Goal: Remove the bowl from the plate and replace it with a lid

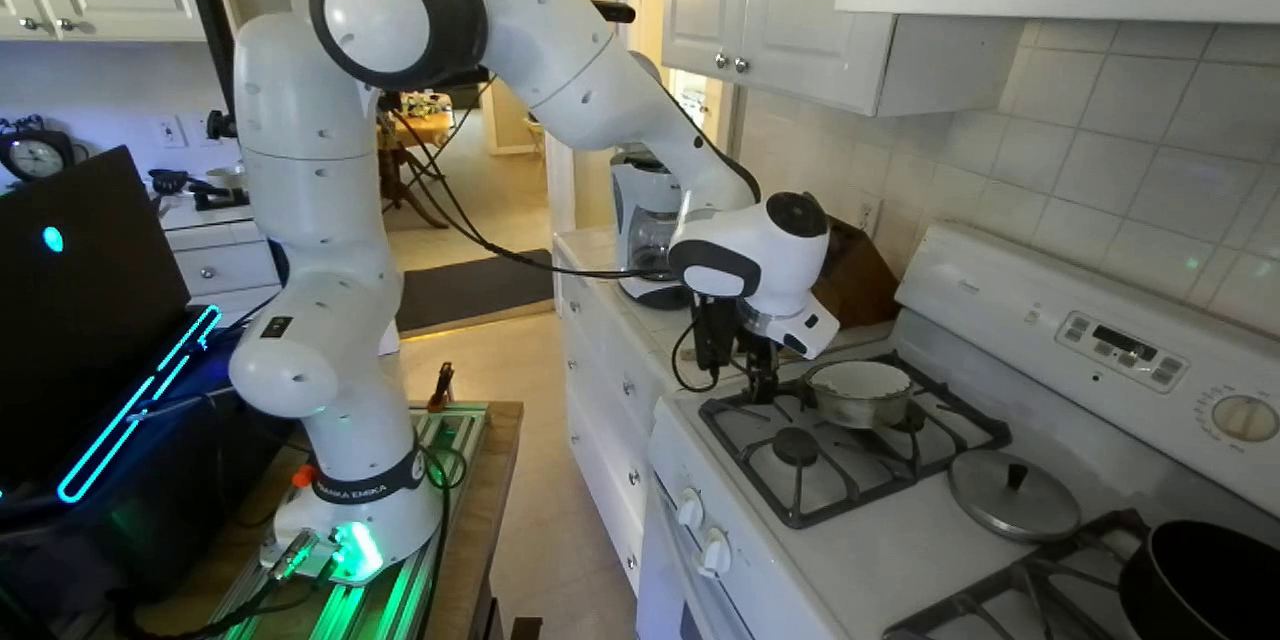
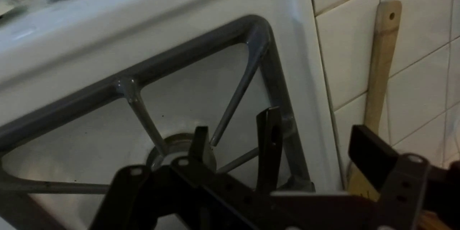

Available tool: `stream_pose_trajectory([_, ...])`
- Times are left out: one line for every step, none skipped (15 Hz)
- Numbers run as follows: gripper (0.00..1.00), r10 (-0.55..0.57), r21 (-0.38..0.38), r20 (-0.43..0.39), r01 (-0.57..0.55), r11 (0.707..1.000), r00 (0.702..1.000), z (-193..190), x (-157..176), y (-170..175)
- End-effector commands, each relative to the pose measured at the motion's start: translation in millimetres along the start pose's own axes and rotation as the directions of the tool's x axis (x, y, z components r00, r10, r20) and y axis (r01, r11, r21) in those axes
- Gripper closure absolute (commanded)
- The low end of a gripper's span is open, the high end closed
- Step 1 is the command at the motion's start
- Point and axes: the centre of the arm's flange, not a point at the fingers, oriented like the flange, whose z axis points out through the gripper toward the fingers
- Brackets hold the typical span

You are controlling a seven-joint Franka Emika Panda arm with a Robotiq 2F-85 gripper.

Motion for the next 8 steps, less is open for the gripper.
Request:
stream_pose_trajectory([0.0, -0.006, -0.008, -0.033, 0.006, 1.0, 0.999, 20.0, 23.4, -2.2])
stream_pose_trajectory([0.0, -0.011, -0.016, -0.046, 0.01, 1.0, 0.999, 23.3, 26.6, -4.5])
stream_pose_trajectory([0.0, -0.023, -0.019, -0.055, 0.022, 1.0, 0.998, 27.4, 29.5, -8.4])
stream_pose_trajectory([0.0, -0.03, -0.018, -0.061, 0.029, 0.999, 0.998, 31.5, 31.7, -12.3])
stream_pose_trajectory([0.01, -0.04, -0.019, -0.067, 0.039, 0.999, 0.997, 35.4, 33.6, -18.7])
stream_pose_trajectory([0.02, -0.05, -0.018, -0.072, 0.049, 0.999, 0.996, 40.1, 34.2, -26.0])
stream_pose_trajectory([0.03, -0.059, -0.018, -0.077, 0.058, 0.998, 0.995, 43.4, 35.1, -31.6])
stream_pose_trajectory([0.06, -0.068, -0.016, -0.078, 0.067, 0.998, 0.995, 46.3, 35.3, -36.1])
